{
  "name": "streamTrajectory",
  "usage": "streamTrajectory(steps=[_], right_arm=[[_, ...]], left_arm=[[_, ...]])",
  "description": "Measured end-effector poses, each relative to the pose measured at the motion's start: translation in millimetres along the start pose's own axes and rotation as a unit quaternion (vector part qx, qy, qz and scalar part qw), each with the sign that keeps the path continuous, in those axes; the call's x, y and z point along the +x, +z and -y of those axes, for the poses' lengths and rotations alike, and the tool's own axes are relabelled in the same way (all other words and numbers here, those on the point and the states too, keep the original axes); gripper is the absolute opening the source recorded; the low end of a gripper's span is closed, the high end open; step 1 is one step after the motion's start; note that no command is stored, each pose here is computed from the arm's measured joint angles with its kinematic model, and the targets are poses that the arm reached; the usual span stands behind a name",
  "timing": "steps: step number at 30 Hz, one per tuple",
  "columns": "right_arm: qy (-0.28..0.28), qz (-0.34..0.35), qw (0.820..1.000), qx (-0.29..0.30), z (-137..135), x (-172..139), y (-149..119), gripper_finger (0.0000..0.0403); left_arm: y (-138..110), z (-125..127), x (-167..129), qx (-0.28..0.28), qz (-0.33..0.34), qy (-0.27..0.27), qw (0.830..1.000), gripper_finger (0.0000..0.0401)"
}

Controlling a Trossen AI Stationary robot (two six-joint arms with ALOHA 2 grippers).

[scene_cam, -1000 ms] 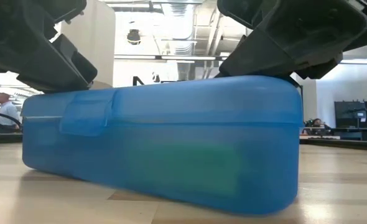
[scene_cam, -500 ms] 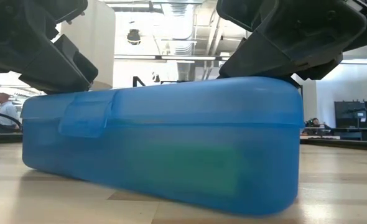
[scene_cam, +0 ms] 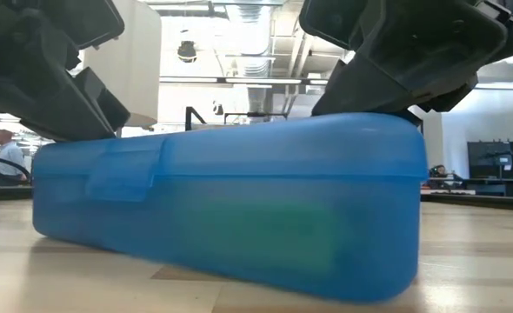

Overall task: Pack school essentials
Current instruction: Close the blue supply box

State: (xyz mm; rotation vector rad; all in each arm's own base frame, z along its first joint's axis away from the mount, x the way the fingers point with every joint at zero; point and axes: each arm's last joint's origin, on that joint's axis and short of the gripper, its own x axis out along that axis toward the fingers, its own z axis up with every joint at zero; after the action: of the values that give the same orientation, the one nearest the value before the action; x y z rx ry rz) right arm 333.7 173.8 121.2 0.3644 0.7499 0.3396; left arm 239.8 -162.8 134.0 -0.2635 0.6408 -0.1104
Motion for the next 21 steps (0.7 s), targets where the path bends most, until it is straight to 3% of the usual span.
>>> streamTrajectory(steps=[11, 21], right_arm=[[-0.021, -0.042, 0.999, 0.018, 18, -11, 6, 0.0091], [-0.055, -0.051, 0.997, 0.001, 28, -45, 26, 0.0091]], left_arm=[[4, -6, 2, 0.000, 0.006, 0.000, 1.000, 0.0041], [9, -4, 0, 0.020, 0.022, -0.012, 0.999, 0.0041]])
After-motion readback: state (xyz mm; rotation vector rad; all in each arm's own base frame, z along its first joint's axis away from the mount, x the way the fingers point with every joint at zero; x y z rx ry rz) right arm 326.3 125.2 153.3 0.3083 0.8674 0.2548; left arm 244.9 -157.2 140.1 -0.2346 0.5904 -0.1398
